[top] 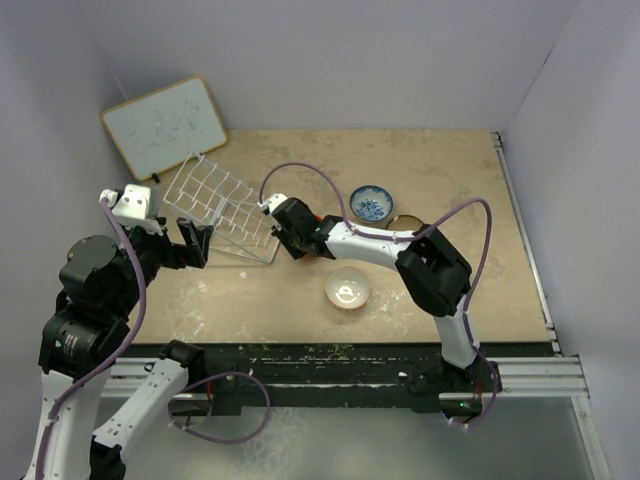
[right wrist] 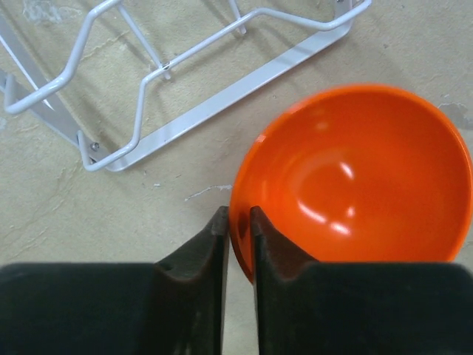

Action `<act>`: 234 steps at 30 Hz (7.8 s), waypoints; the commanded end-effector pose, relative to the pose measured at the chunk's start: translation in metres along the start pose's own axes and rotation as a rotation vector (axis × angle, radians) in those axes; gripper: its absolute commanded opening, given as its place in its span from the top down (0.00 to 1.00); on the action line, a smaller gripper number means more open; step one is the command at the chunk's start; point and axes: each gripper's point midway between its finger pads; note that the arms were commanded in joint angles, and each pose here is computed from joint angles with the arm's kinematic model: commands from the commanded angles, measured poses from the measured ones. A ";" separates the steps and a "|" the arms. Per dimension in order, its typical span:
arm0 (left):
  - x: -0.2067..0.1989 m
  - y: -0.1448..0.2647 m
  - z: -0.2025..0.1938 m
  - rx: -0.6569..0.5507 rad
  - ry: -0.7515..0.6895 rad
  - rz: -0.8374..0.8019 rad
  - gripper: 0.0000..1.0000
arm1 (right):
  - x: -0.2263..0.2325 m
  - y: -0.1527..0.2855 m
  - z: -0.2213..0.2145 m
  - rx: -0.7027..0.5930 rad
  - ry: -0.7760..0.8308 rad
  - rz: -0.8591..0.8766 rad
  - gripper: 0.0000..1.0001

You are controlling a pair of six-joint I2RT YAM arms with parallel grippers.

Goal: Load the bowls into the dish rack

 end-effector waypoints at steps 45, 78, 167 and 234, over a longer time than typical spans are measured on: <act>-0.002 0.011 0.023 -0.043 -0.022 -0.018 0.01 | 0.018 0.146 0.164 -1.018 -1.351 1.093 1.00; -0.004 0.008 0.014 -0.024 -0.014 -0.030 0.01 | 0.019 0.086 0.122 -0.867 -1.495 1.029 1.00; -0.003 0.004 0.005 -0.012 -0.004 -0.017 0.01 | 0.018 0.074 0.163 -0.739 -1.364 1.102 1.00; -0.009 -0.008 -0.001 0.004 -0.005 -0.051 0.01 | 0.009 0.074 0.149 -0.753 -1.632 1.122 1.00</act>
Point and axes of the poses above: each gripper's point midway between its finger pads, its own y axis back along the fingers, its own x axis along the line the jaws close on, z = x × y, and after that the axes turned 7 degrees about -y, right-handed
